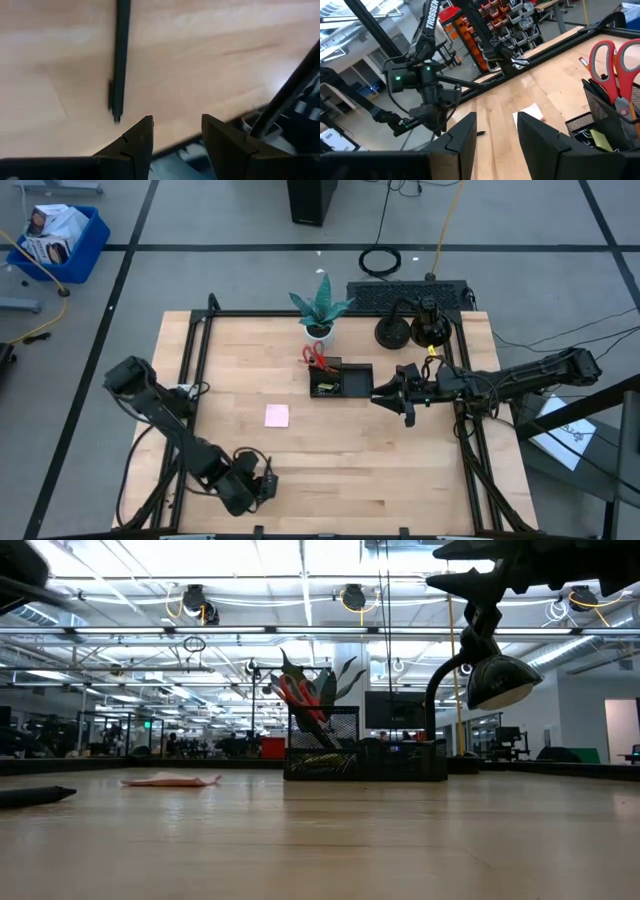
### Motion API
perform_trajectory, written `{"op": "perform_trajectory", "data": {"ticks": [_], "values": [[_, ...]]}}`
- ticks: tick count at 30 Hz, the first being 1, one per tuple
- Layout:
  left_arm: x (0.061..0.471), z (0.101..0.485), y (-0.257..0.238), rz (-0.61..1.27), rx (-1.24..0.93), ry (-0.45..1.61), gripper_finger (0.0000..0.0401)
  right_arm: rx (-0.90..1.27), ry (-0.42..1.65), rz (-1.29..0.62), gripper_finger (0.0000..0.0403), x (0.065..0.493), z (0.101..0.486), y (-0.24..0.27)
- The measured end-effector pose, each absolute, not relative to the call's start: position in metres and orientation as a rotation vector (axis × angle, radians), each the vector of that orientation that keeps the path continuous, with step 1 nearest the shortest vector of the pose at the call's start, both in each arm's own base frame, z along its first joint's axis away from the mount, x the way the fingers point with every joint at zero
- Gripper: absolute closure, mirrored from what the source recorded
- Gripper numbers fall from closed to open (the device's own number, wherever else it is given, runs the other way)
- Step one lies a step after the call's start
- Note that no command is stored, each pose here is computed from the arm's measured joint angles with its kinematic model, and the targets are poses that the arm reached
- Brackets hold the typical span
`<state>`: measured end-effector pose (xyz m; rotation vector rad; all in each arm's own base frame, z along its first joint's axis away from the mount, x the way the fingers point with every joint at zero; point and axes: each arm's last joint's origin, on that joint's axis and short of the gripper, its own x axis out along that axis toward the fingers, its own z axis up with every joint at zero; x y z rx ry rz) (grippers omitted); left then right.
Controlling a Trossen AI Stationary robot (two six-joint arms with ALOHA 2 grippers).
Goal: Pick and place office supplies into organizer
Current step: Put the black pen into the black desk organizer
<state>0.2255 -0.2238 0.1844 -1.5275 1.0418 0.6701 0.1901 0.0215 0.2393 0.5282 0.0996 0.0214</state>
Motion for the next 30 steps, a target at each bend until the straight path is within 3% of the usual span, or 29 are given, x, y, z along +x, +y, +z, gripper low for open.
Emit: {"op": "perform_trajectory", "data": {"ticks": [5, 30], "values": [[0.229, 0.176, -0.225, 0.84, -1.364, 1.149, 0.0231, 0.532, 0.101, 0.021, 0.0271, 0.19, 0.239, 0.021], [0.235, 0.146, -0.232, 0.875, -1.219, 1.275, 0.0232, 0.554, 0.118, 0.014, 0.0273, 0.19, 0.237, 0.021]]}}
